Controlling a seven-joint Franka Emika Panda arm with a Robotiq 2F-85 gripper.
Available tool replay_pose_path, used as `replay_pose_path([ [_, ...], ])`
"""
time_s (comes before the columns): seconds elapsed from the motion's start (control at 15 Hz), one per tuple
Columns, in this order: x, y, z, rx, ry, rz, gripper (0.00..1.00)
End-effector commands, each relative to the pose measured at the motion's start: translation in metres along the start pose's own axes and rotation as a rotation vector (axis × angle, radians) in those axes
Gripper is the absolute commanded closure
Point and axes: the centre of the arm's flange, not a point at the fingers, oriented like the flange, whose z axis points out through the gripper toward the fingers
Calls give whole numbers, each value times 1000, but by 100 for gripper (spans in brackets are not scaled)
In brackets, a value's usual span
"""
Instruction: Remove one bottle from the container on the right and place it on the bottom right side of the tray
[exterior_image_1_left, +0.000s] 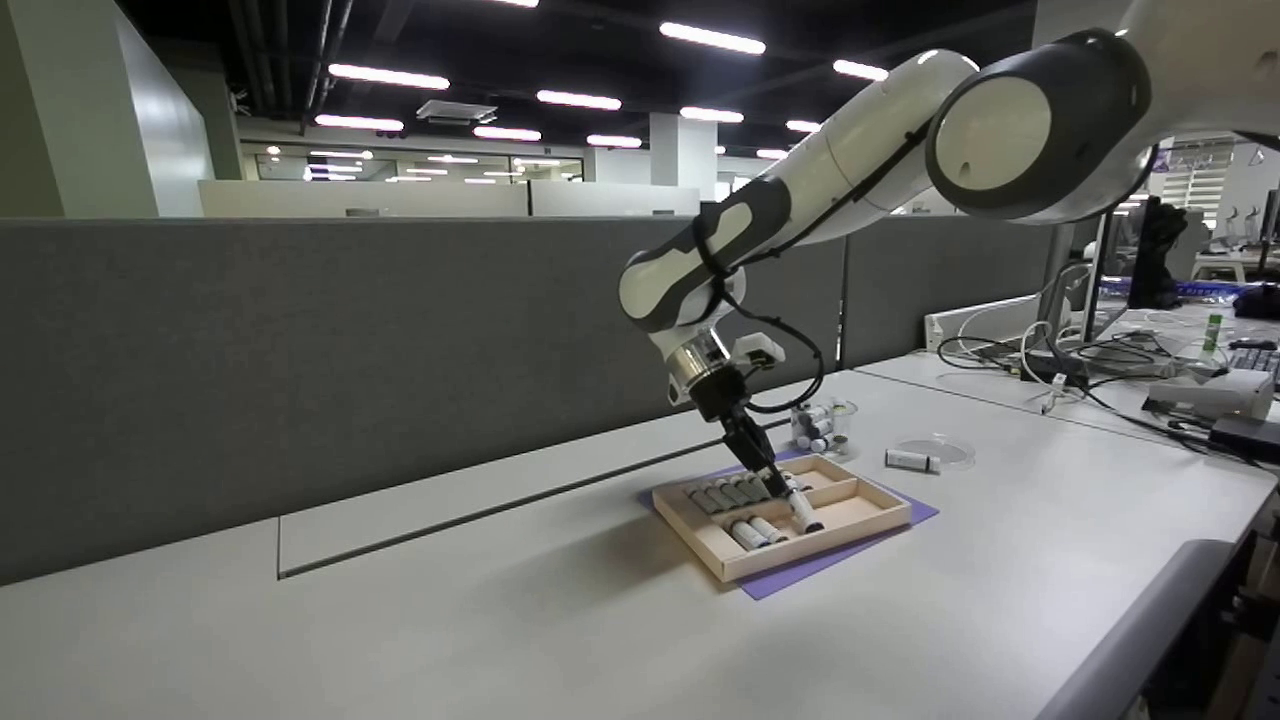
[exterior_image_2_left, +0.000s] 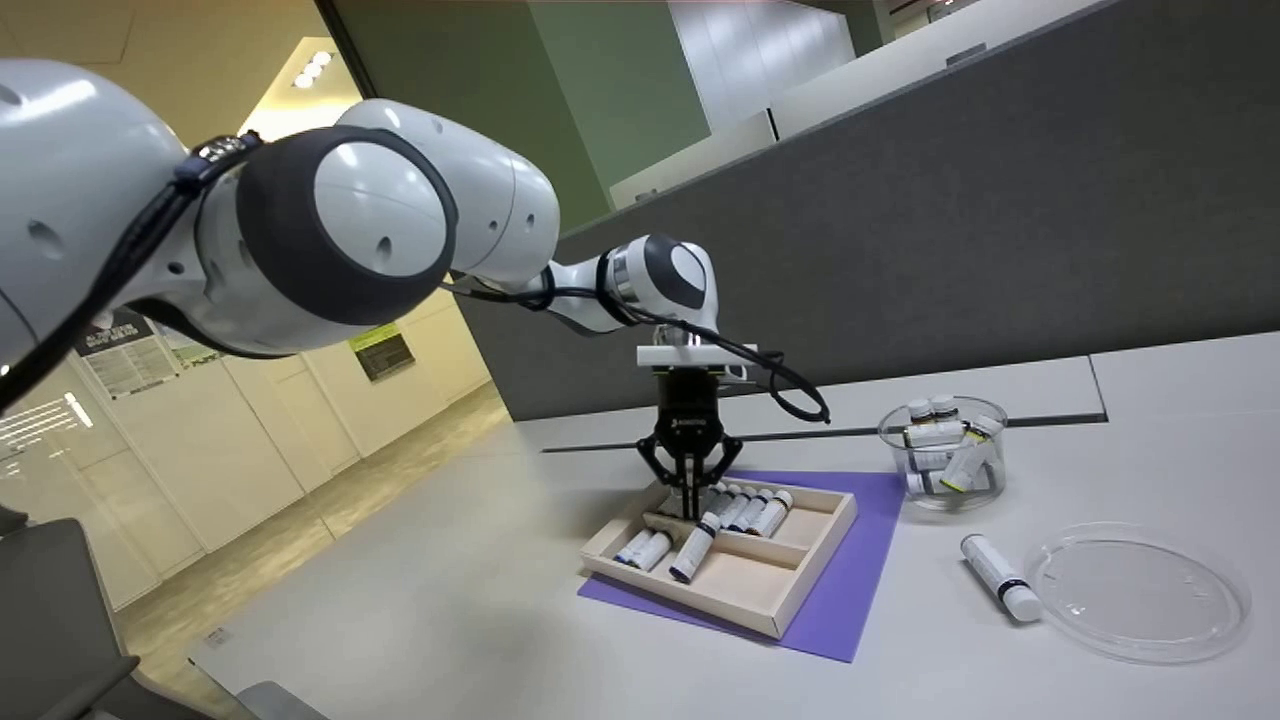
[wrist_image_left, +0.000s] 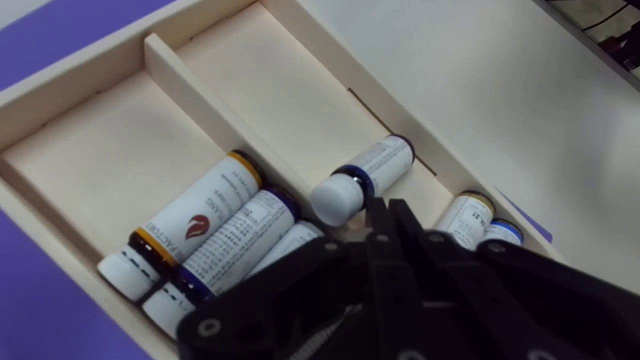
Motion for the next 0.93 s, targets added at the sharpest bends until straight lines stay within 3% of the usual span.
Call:
replay_pose_path([
  [0.0,-2,14,-20,-7,31,30,100],
  [0.33,-19,37,-41,-36,115,87,100],
  [0.87,-34,58,-28,-24,103,119,100],
])
